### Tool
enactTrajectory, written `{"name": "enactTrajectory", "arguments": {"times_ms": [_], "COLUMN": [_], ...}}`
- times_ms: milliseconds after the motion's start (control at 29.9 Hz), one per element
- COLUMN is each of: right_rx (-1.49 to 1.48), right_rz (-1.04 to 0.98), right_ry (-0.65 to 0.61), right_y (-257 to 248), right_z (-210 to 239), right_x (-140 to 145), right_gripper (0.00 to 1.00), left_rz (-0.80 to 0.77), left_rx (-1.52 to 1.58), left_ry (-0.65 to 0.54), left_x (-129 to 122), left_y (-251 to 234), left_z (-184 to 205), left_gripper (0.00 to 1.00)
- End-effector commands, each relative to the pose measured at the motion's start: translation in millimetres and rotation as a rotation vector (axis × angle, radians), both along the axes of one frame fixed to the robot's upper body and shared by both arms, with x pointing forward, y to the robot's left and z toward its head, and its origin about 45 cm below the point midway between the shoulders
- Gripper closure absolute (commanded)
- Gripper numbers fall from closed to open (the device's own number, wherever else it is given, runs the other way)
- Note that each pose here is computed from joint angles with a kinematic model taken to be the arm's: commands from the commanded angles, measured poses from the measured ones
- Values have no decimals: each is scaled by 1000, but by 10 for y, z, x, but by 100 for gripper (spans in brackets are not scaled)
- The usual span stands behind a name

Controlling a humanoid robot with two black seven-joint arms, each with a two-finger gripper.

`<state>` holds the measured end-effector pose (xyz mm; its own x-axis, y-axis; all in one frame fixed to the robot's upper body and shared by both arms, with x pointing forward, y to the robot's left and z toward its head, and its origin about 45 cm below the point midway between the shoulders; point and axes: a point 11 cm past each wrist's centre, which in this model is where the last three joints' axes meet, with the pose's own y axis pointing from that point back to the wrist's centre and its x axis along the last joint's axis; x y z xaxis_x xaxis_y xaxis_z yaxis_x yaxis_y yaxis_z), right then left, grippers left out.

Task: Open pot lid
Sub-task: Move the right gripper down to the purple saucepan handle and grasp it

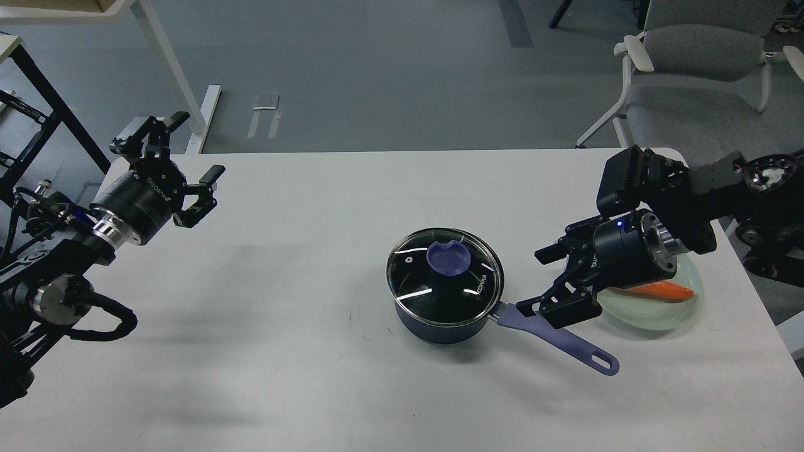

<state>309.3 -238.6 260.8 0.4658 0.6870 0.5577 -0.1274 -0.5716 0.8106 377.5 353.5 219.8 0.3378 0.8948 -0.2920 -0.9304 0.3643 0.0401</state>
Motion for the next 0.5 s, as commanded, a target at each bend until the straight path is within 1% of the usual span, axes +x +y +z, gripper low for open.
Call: {"name": "enactTrajectory", "arguments": {"times_ms": [0, 201, 468], "right_rx": [-27, -15, -23], "right_rz": [-12, -68, -102], "right_ry": [54, 115, 139], "right_y": [-115, -288, -424], "right_z": [-195, -405, -490], "right_x": [-126, -284, -371], "right_gripper": [0, 0, 1], "left_rz": [0, 2, -2], "left_rx": [1, 2, -3], "left_ry": [0, -2, -4], "left_x": [-2, -3, -3], "left_y": [1, -35, -82], "left_z": [-3, 11, 18], "left_gripper": [1, 1, 1]}}
